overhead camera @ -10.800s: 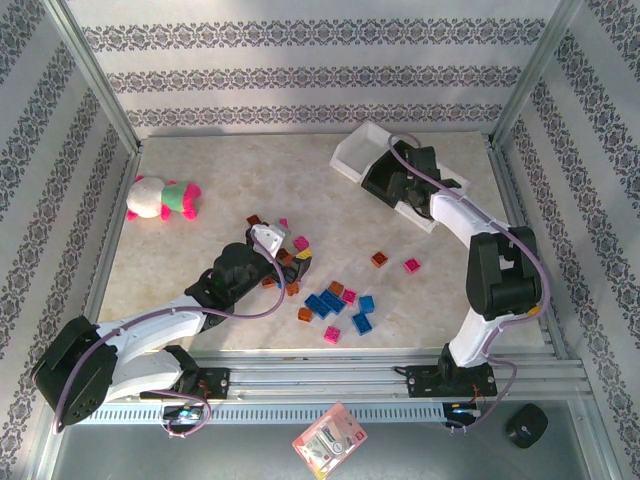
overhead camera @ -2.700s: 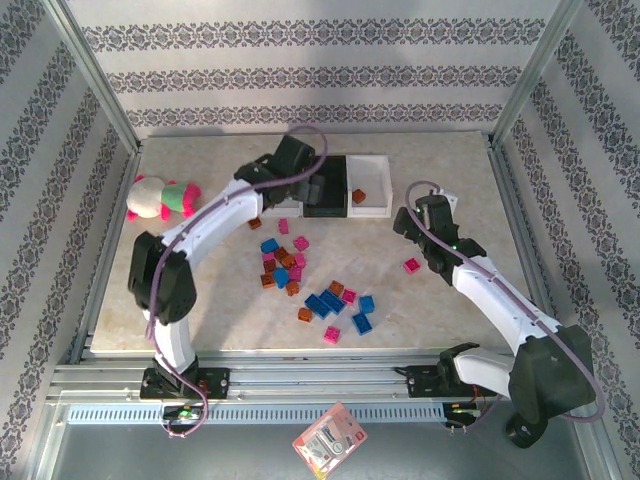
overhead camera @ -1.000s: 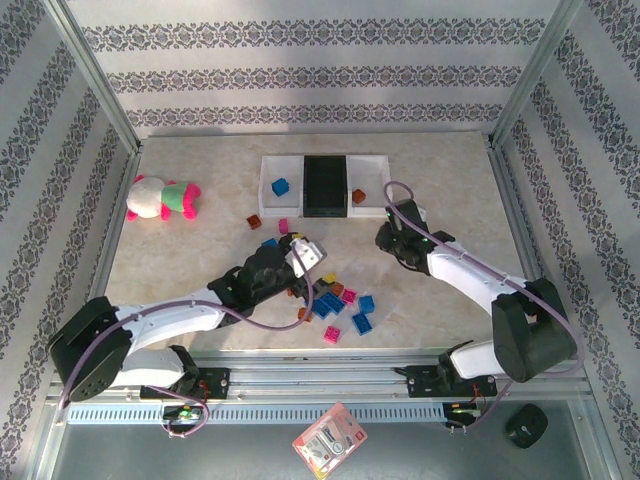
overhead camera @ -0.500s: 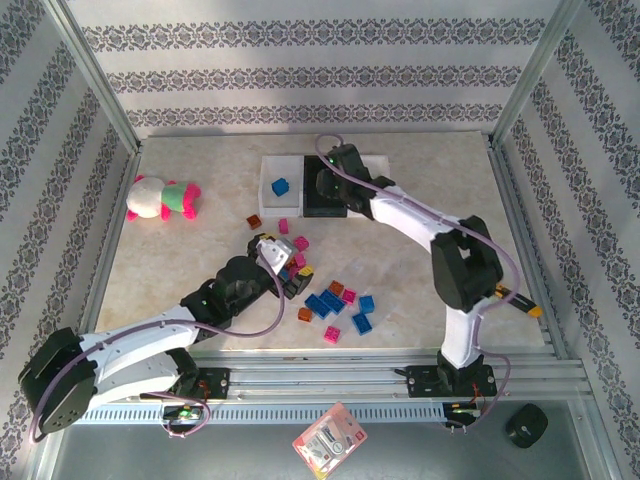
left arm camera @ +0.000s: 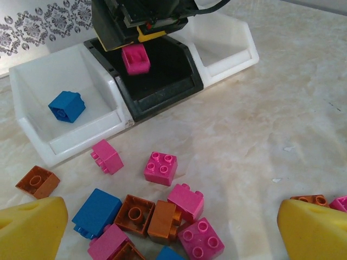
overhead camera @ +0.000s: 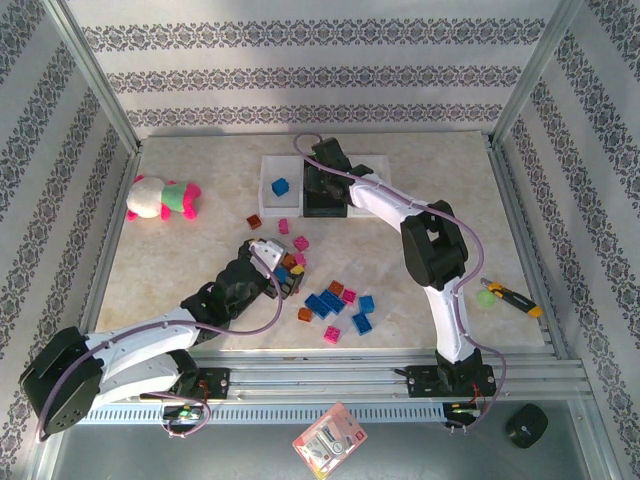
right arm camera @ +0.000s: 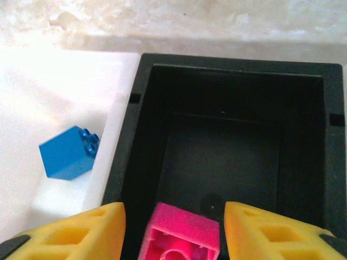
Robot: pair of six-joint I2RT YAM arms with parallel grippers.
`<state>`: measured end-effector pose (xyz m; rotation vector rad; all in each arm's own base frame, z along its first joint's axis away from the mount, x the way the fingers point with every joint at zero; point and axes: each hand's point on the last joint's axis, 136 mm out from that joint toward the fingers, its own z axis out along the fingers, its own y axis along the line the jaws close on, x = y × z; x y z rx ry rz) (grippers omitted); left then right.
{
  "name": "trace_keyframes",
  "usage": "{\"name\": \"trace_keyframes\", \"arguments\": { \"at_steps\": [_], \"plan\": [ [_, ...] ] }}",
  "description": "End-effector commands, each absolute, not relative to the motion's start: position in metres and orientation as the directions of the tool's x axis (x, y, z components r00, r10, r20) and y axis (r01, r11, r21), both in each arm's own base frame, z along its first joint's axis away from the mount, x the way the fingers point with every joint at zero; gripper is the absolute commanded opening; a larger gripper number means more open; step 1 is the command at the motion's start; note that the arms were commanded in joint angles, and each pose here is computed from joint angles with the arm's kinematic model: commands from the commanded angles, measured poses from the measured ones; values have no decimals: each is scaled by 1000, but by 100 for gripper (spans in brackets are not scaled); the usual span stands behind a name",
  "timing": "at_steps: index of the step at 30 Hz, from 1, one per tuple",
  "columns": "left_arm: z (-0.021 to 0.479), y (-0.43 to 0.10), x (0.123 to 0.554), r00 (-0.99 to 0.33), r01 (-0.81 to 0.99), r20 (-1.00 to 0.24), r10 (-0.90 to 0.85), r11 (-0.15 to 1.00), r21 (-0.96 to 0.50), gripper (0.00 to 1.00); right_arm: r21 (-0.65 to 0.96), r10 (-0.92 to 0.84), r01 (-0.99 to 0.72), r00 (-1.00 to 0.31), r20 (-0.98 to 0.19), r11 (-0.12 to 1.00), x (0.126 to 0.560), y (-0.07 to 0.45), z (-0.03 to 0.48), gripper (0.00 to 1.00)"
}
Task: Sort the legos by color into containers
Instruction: Place the lego in the container.
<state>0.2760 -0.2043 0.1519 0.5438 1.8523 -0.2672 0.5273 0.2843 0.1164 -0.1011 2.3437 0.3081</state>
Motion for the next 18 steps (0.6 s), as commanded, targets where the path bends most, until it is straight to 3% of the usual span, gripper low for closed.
{"name": "trace_keyframes", "arguments": {
  "at_steps": [1,8,18],
  "plan": [
    [166,-196,289,-266,424,-952,150,905,24,99,173,21,-176,-639,-769,969,531,274,168,64],
    [153,-150,321,-473,139,-880,-48,982,-129,99,234,40,-276,-564,-825,932,479,264,213,82],
    [118,-116,351,-671,-208,-690,-272,962,-177,96,141,-110,-532,-411,-905,835,365,252,236,86]
  ]
}}
